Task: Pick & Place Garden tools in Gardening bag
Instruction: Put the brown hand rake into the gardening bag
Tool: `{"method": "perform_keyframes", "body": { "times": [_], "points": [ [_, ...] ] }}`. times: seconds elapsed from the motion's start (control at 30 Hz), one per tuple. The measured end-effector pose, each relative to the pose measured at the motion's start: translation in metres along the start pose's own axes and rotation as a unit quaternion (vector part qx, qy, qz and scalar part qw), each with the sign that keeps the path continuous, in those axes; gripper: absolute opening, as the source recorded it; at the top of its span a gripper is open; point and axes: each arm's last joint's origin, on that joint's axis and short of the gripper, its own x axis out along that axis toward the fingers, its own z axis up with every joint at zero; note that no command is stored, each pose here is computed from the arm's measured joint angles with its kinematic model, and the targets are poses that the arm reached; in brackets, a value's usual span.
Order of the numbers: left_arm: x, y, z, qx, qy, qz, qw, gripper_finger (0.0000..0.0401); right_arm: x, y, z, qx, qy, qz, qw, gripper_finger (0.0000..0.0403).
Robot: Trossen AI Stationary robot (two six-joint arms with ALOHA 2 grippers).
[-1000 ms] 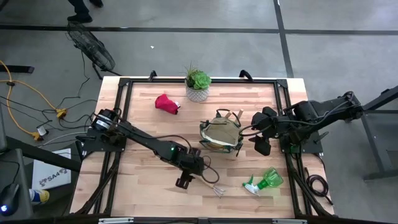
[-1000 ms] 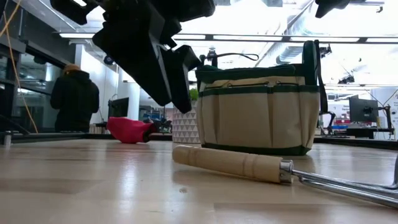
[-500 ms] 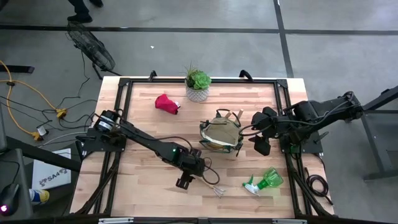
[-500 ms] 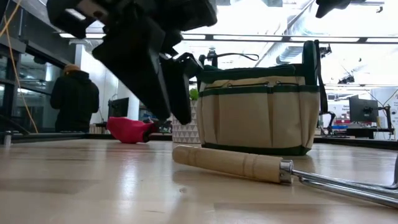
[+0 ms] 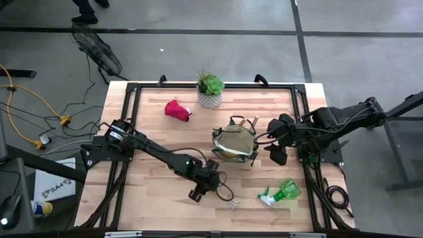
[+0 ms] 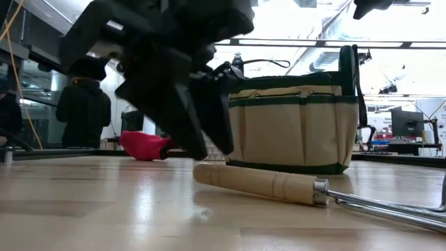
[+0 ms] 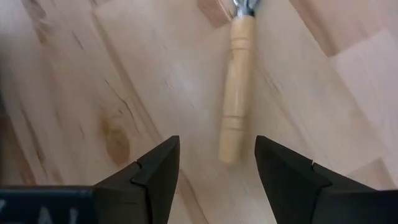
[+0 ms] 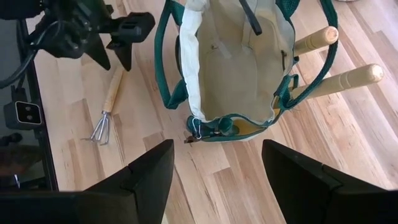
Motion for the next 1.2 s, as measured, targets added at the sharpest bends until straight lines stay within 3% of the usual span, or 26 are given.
{"method": "perform_keyframes", "body": {
  "times": [0.2,0.63,0.77,1.03,1.2],
  "points": [
    [0.008,-0.001,-0.002,0.025,0.003,-0.002,1.000,0.0202,0.000,0.000,0.000,0.002,0.000,0.000,1.000,0.0236],
    [0.029,-0.003,-0.006,0.019,0.005,-0.019,1.000,0.0198,0.000,0.000,0.000,0.009,0.000,0.000,1.000,0.0236],
    [0.029,-0.003,-0.007,0.019,0.005,-0.024,1.000,0.0167,0.000,0.000,0.000,0.009,0.000,0.000,1.000,0.0236],
    [0.029,-0.004,-0.007,-0.002,0.006,-0.043,0.999,0.0065,0.000,0.000,0.000,0.009,0.000,0.000,1.000,0.0236],
    [0.029,-0.005,-0.007,-0.035,0.006,-0.057,0.998,0.0062,0.000,0.000,0.000,0.009,0.000,0.000,1.000,0.0236]
  ]
}}
